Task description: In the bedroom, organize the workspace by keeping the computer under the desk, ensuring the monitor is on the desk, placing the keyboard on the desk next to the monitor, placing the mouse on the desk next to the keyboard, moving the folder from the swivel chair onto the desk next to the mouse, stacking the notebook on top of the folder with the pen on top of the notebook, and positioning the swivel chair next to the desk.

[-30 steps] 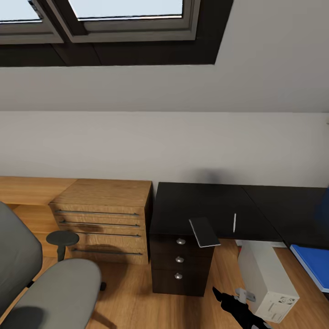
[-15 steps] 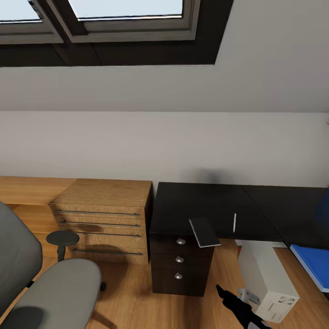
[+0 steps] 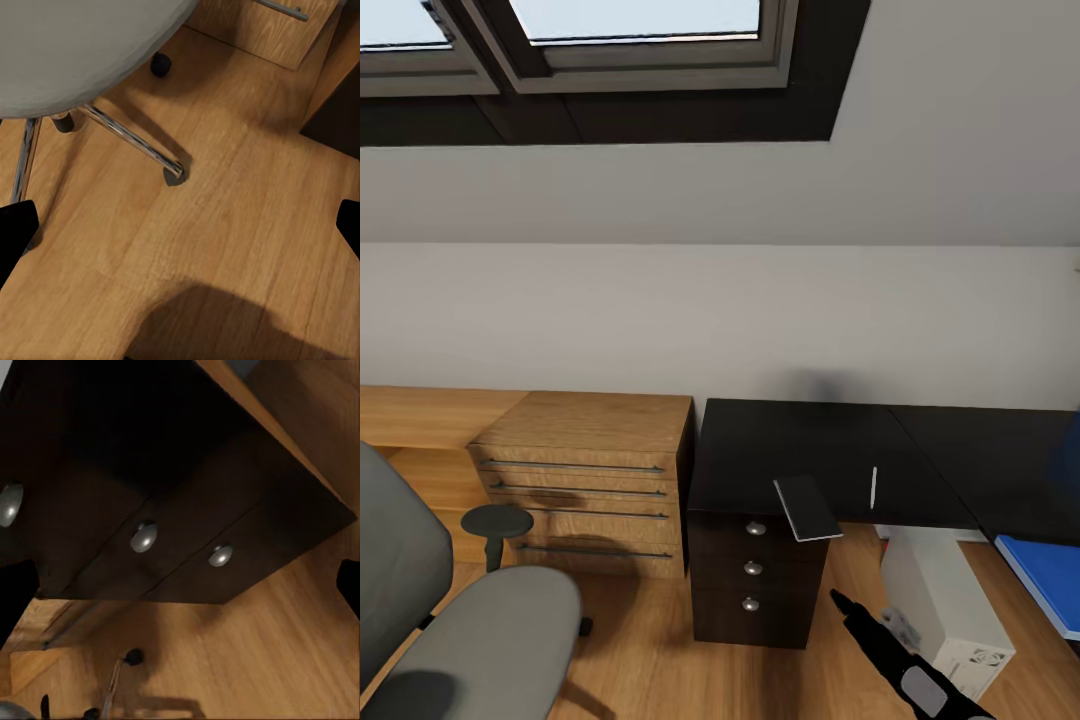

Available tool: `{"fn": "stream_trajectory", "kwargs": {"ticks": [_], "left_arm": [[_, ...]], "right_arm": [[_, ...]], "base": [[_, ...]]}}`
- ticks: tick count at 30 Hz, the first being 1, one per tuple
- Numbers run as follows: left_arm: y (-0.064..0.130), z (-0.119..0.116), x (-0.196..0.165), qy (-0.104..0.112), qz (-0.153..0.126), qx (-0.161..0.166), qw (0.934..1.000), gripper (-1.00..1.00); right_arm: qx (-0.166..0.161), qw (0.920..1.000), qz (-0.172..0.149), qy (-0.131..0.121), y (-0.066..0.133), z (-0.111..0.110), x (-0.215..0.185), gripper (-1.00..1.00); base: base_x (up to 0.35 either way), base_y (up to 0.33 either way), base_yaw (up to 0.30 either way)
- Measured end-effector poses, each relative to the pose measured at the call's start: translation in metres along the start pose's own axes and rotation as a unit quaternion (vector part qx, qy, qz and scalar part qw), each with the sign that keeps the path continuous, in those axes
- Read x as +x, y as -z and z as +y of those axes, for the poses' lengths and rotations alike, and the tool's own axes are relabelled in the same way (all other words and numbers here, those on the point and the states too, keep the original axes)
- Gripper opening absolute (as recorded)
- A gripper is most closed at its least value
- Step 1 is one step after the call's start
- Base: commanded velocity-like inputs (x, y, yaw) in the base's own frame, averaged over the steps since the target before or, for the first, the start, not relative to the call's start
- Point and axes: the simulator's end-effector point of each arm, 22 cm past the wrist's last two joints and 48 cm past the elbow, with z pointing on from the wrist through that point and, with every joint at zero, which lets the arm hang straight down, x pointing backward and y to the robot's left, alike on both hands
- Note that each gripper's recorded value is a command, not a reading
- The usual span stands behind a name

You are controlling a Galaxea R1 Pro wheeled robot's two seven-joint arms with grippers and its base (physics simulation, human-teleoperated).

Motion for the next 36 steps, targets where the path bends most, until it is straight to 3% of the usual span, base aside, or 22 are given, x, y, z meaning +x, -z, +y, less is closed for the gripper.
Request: {"fn": "stream_trajectory", "kwargs": {"ticks": [6,11,16,20,26,33,36], "left_arm": [[0.0,-0.001,0.0,0.0,0.0,0.001,1.0,1.0],[0.001,-0.004,0.001,0.002,0.001,0.003,1.0,1.0],[0.001,-0.005,0.002,0.002,0.001,0.003,1.0,1.0],[0.001,-0.006,0.002,0.002,0.001,0.003,1.0,1.0],[0.002,-0.011,0.004,0.005,0.003,0.006,1.0,1.0],[0.003,-0.014,0.005,0.007,0.004,0.007,0.9999,1.0],[0.002,-0.014,0.006,0.007,0.004,0.007,0.9999,1.0]], "right_arm": [[-0.088,0.9957,0.0,-0.029,0.002,0.04,-0.01,1.0],[-0.136,0.9901,-0.006,-0.037,0.008,0.06,-0.018,1.0],[-0.158,0.9859,-0.013,-0.052,0.011,0.068,-0.025,1.0],[-0.165,0.9827,-0.014,-0.084,0.013,0.068,-0.03,1.0],[-0.173,0.971,-0.01,-0.165,0.018,0.065,-0.044,1.0],[-0.193,0.9612,-0.016,-0.197,0.022,0.075,-0.068,1.0],[-0.205,0.9536,-0.026,-0.219,0.024,0.078,-0.08,1.0]], "base": [[0.0,0.0,0.0],[0.0,0.0,0.0],[0.0,0.0,0.0],[0.0,0.0,0.0],[0.0,0.0,0.0],[0.0,0.0,0.0],[0.0,0.0,0.0]]}}
